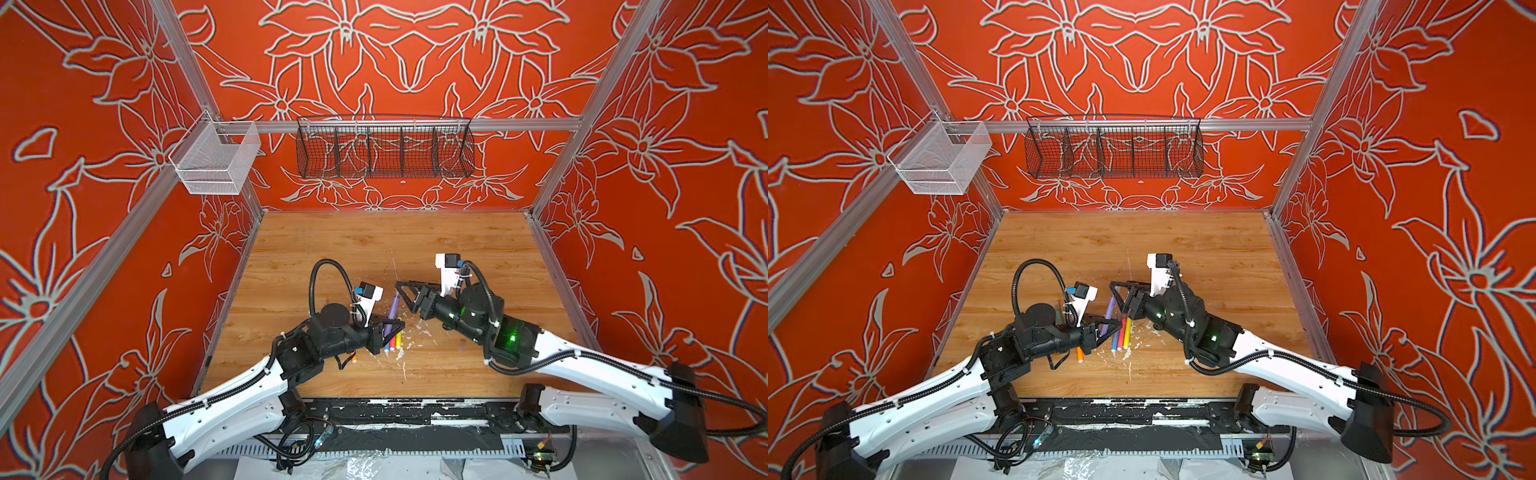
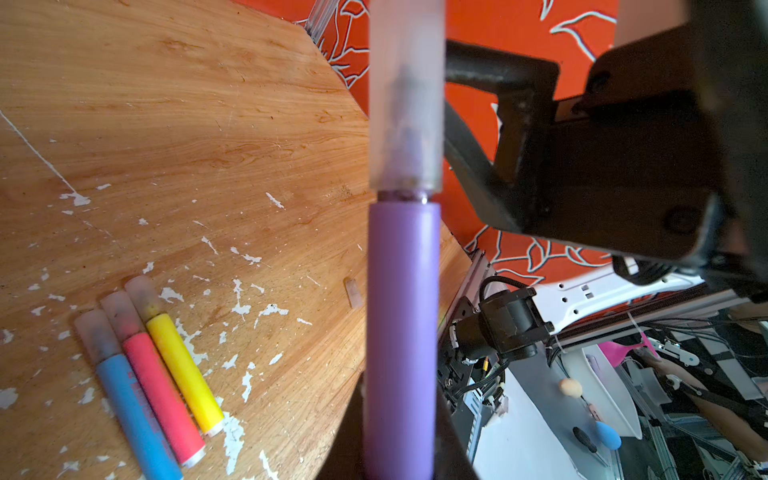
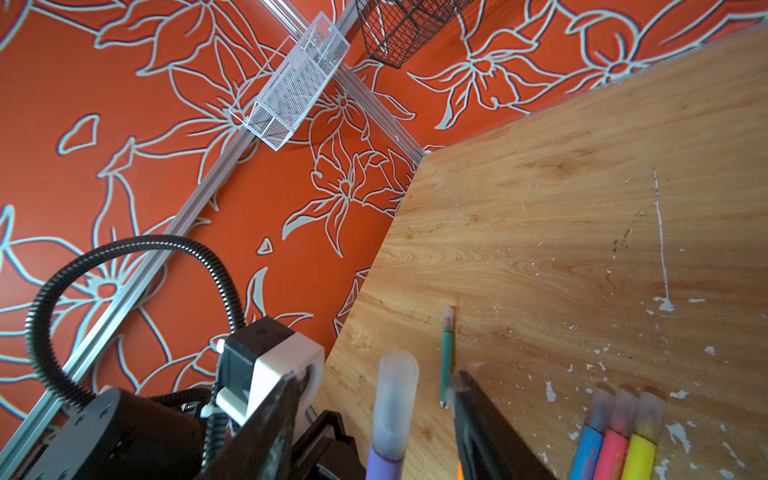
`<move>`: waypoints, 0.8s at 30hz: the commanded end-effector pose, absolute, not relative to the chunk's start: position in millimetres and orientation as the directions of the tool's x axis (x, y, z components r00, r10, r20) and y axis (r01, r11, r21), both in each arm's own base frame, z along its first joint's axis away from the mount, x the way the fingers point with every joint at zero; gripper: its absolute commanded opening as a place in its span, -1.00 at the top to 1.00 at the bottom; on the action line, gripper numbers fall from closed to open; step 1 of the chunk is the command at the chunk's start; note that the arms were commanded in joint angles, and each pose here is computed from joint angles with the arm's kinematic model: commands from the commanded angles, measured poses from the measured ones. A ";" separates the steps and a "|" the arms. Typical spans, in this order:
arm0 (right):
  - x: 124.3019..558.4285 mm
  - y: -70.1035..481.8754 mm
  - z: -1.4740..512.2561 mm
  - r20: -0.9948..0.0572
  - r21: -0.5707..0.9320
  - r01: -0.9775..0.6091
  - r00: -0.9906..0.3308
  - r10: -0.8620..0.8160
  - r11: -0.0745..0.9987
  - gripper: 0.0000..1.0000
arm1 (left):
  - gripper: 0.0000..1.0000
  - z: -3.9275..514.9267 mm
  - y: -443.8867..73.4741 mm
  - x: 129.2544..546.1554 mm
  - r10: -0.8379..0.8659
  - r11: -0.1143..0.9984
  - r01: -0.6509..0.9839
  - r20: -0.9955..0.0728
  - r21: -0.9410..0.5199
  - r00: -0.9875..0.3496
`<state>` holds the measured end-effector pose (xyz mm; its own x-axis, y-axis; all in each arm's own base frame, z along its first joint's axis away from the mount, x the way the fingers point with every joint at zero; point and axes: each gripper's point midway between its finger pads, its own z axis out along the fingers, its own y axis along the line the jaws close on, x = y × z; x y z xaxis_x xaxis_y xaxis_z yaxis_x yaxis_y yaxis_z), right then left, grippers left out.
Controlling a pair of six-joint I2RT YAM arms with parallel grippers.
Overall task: Insert the pens into the pen caps
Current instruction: 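Push the cap down onto the purple marker tip with the right gripper, then open and withdraw the right gripper from the capped purple marker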
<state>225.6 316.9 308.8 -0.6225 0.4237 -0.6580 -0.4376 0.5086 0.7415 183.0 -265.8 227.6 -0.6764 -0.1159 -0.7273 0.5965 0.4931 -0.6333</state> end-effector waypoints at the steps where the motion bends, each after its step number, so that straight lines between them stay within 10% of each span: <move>1: 231.8 325.9 315.3 -0.657 0.741 -0.440 -0.629 0.415 0.507 -0.10 | 1.00 238.8 -266.1 182.8 -0.130 0.469 0.628 -0.752 -0.621 -0.646; 16: 239.5 349.5 295.0 -0.643 0.739 -0.433 -0.682 0.349 0.516 1.00 | 1.00 241.5 -263.1 187.0 -0.133 0.494 0.632 -0.770 -0.597 -0.624; 24: 212.8 361.7 274.3 -0.611 0.772 -0.473 -0.737 0.288 0.425 1.00 | 1.00 291.0 -248.8 232.7 -0.287 0.454 0.607 -0.752 -0.652 -0.593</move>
